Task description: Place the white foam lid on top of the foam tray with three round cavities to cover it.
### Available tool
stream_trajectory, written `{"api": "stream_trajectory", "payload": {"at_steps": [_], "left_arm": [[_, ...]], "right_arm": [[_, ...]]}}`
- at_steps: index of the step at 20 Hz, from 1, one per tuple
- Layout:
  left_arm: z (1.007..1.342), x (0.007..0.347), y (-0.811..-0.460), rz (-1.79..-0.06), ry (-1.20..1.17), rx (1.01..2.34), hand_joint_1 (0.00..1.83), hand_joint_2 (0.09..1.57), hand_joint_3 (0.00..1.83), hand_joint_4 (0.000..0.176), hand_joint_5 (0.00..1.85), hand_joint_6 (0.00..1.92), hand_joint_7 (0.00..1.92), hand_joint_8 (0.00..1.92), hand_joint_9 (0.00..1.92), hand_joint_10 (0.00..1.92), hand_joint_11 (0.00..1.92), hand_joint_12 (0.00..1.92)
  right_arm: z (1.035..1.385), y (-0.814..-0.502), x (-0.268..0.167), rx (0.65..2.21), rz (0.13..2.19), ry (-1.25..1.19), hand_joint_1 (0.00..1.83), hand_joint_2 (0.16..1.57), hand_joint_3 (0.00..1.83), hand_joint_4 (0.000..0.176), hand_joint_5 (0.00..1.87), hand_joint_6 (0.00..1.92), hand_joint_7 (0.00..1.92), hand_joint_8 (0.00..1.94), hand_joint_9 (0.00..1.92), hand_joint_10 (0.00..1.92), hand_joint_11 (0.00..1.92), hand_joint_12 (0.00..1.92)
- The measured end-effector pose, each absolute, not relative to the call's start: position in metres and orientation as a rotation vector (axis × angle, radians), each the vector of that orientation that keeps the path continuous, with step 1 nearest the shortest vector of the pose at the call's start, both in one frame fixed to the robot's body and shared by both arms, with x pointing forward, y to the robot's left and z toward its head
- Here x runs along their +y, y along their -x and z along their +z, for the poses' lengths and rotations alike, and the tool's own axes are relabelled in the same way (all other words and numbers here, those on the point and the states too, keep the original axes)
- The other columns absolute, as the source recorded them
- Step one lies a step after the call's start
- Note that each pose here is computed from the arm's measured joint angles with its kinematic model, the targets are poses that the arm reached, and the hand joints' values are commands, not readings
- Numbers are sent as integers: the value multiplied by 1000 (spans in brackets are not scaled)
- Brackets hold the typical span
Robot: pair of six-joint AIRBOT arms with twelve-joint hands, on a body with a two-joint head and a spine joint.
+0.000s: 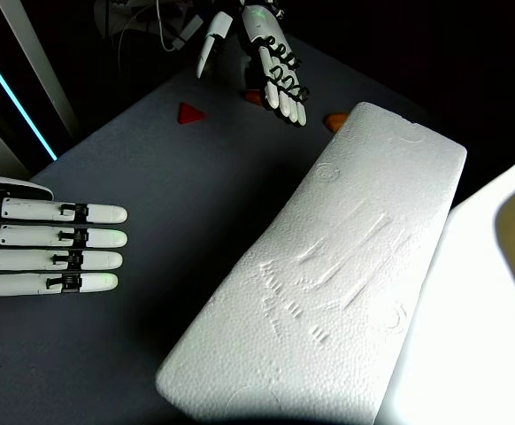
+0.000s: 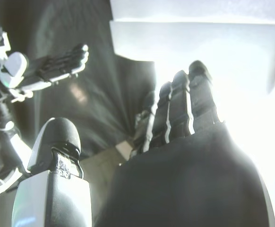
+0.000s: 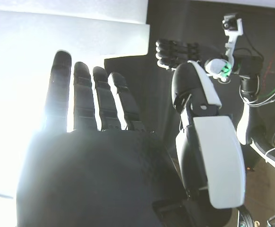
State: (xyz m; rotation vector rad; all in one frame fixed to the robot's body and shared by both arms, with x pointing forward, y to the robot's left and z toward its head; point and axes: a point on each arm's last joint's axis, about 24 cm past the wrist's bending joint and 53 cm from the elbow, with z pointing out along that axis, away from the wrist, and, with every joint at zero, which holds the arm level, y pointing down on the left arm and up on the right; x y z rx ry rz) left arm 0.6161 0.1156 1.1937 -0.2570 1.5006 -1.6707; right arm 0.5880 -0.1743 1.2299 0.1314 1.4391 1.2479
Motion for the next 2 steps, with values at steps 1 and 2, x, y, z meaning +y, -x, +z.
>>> {"api": "stream_trajectory", "payload": {"at_steps": [1, 2], "left_arm": [[1193, 113, -617, -1672, 249, 1505, 429, 1252, 3, 0, 37, 11, 5, 0, 47, 13, 5, 285], [1193, 110, -616, -1679, 242, 1509, 446, 1248, 0, 0, 60, 14, 24, 4, 84, 27, 0, 626]], "right_arm": [[1229, -589, -174, 1440, 1250, -139, 473, 1264, 0, 0, 0, 0, 0, 0, 0, 0, 4, 2], [1227, -589, -174, 1447, 1247, -138, 442, 1250, 0, 0, 0, 0, 0, 0, 0, 0, 22, 12]]}}
